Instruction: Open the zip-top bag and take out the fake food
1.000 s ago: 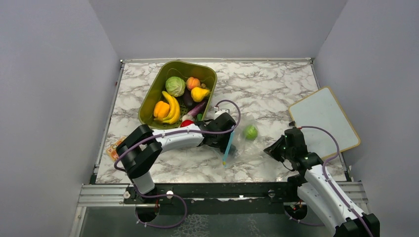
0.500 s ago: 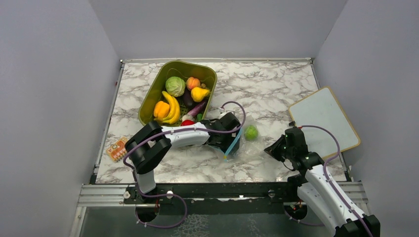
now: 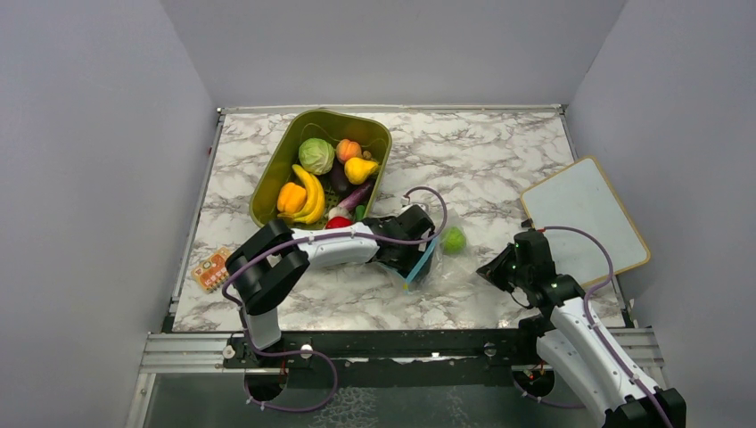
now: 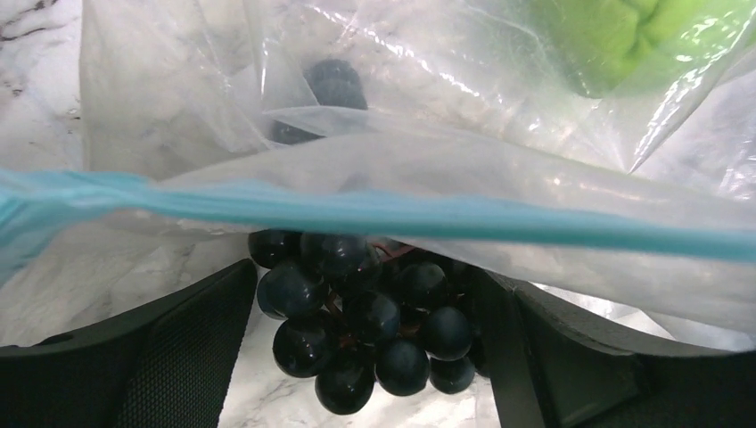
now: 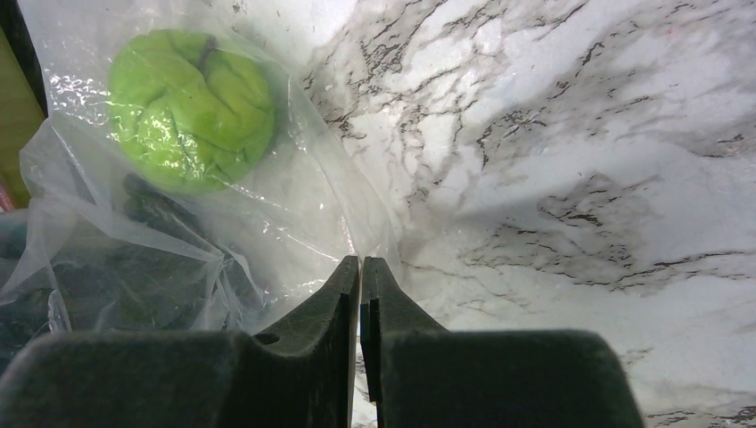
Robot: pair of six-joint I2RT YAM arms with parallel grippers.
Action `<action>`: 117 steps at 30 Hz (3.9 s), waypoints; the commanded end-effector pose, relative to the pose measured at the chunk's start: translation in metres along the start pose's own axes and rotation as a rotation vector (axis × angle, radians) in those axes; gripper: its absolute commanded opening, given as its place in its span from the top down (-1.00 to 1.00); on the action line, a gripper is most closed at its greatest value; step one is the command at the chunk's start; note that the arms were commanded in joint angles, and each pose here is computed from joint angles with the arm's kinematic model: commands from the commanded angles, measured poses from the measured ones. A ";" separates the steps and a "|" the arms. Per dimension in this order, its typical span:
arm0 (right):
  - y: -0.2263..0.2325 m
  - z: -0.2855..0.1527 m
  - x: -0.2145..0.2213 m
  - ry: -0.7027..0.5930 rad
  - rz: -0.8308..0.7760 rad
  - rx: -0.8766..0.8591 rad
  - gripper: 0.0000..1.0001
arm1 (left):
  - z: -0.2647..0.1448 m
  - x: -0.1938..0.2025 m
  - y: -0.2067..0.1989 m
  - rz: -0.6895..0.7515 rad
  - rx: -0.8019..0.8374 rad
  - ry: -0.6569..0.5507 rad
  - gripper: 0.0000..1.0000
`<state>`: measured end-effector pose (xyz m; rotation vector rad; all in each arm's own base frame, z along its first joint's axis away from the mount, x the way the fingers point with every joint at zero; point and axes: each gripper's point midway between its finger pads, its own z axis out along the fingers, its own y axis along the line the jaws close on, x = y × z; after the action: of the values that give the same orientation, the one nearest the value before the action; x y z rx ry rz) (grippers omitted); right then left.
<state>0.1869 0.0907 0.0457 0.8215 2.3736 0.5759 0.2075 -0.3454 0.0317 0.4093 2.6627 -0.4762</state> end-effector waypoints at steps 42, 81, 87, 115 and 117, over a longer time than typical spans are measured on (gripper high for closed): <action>0.053 -0.001 0.022 0.231 -0.345 -0.277 0.21 | -0.050 0.000 0.028 0.233 -0.203 0.112 -0.62; 0.147 -0.082 0.027 0.237 -0.384 -0.864 -0.22 | -0.033 -0.012 -0.006 0.070 -0.069 -0.032 0.97; 0.159 -0.074 0.024 0.299 -0.337 -0.860 -0.24 | -0.034 -0.010 -0.009 0.062 -0.047 -0.029 0.99; 0.180 -0.042 0.027 0.316 -0.364 -0.736 -0.01 | -0.037 -0.011 -0.016 0.065 -0.009 -0.027 1.00; 0.182 -0.043 0.027 0.319 -0.369 -0.733 -0.10 | -0.037 -0.010 -0.016 0.066 -0.008 -0.025 1.00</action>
<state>0.2112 0.2291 0.1593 -0.0174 2.2387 1.4069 0.2011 -0.3397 0.0564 0.4783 2.6494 -0.3671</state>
